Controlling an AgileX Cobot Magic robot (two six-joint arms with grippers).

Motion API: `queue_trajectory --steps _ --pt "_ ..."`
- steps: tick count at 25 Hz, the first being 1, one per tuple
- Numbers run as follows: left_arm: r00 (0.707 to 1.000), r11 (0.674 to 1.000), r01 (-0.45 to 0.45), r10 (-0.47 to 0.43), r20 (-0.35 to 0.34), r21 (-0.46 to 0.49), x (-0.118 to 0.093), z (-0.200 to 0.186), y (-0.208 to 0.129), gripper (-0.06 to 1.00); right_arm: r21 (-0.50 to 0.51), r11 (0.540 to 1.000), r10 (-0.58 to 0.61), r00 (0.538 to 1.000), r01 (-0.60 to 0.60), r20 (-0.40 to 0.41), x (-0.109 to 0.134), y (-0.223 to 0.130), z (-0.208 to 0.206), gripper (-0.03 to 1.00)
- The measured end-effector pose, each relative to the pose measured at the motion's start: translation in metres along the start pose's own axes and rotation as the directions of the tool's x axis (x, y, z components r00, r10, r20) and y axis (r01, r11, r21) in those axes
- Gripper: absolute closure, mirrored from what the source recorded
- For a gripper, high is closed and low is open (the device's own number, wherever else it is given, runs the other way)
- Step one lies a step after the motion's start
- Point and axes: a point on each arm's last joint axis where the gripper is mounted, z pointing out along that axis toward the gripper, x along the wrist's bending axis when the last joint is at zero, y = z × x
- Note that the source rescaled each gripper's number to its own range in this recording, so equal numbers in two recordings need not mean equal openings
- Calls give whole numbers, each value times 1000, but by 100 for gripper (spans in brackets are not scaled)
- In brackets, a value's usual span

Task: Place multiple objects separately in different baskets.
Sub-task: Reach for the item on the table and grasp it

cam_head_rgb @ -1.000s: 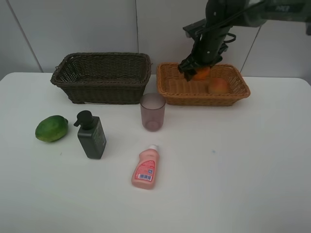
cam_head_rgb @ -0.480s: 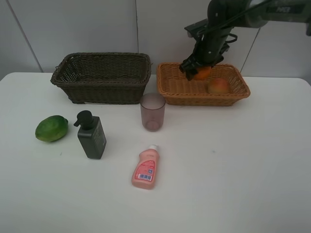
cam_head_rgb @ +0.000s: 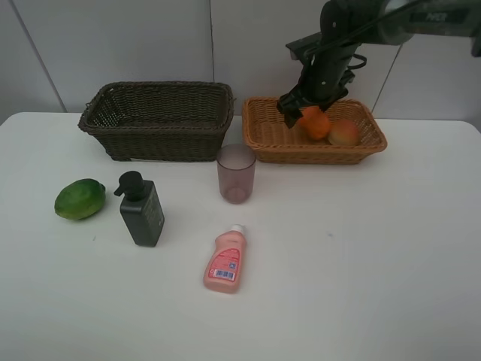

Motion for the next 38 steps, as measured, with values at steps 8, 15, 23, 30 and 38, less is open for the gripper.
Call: queue_trajectory --steps 8,15,23,30,38 --pt "1000 1000 0 0 0 0 0 0 0 5 45 999 4 1000 -4 -3 0 -4 0 31" --pt "1000 1000 0 0 0 0 0 0 0 5 37 999 6 1000 -6 -1 -1 -3 -6 31" --pt "1000 1000 0 0 0 0 0 0 0 5 45 999 28 1000 -28 -6 -7 -3 -44 31" --pt "1000 1000 0 0 0 0 0 0 0 5 112 993 40 999 -39 -10 -9 -10 -63 31" --pt "1000 1000 0 0 0 0 0 0 0 5 120 992 25 999 -27 22 -14 -24 -92 30"
